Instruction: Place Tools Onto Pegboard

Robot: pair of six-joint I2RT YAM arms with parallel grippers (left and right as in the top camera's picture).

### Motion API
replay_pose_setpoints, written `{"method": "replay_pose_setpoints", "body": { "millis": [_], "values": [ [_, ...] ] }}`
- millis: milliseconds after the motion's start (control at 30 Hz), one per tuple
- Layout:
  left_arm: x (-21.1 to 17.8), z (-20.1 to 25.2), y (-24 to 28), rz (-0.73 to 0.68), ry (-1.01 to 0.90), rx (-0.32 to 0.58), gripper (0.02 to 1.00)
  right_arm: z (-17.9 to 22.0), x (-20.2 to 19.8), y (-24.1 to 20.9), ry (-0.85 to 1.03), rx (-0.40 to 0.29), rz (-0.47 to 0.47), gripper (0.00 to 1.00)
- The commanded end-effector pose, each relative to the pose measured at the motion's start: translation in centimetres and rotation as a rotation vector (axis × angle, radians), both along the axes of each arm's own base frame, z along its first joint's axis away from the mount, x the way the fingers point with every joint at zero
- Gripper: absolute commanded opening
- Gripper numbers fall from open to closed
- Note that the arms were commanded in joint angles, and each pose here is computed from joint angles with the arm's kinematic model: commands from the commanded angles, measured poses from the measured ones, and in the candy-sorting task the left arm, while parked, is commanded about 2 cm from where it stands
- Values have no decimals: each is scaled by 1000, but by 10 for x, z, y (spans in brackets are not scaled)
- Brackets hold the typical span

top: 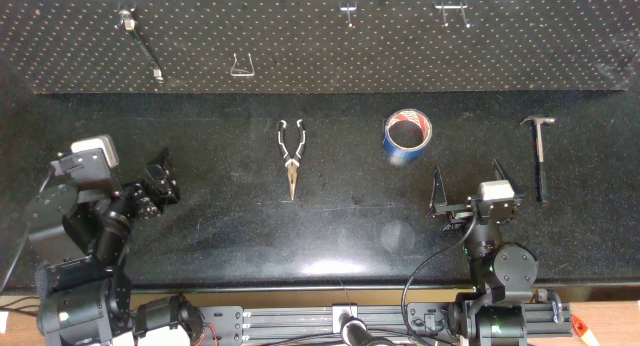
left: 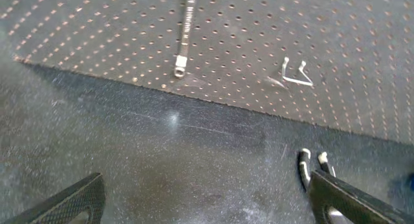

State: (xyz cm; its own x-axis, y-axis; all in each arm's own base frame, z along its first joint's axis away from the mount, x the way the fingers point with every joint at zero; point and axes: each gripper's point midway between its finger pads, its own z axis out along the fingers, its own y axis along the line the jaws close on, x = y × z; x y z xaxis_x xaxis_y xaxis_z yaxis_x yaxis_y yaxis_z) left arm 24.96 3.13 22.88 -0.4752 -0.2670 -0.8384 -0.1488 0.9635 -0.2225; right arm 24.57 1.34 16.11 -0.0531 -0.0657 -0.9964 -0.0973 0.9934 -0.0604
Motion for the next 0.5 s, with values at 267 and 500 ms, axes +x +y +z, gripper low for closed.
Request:
{"method": "replay_pose_setpoints", "body": {
  "millis": [267,500],
  "values": [
    [25,-29,-123,8,37,43,998,-1,-1,4,-2,-9,22,982],
    [33,-76,-206,-182,308,-33,998,-1,-1,4,-2,-9,22,982]
  ]
}}
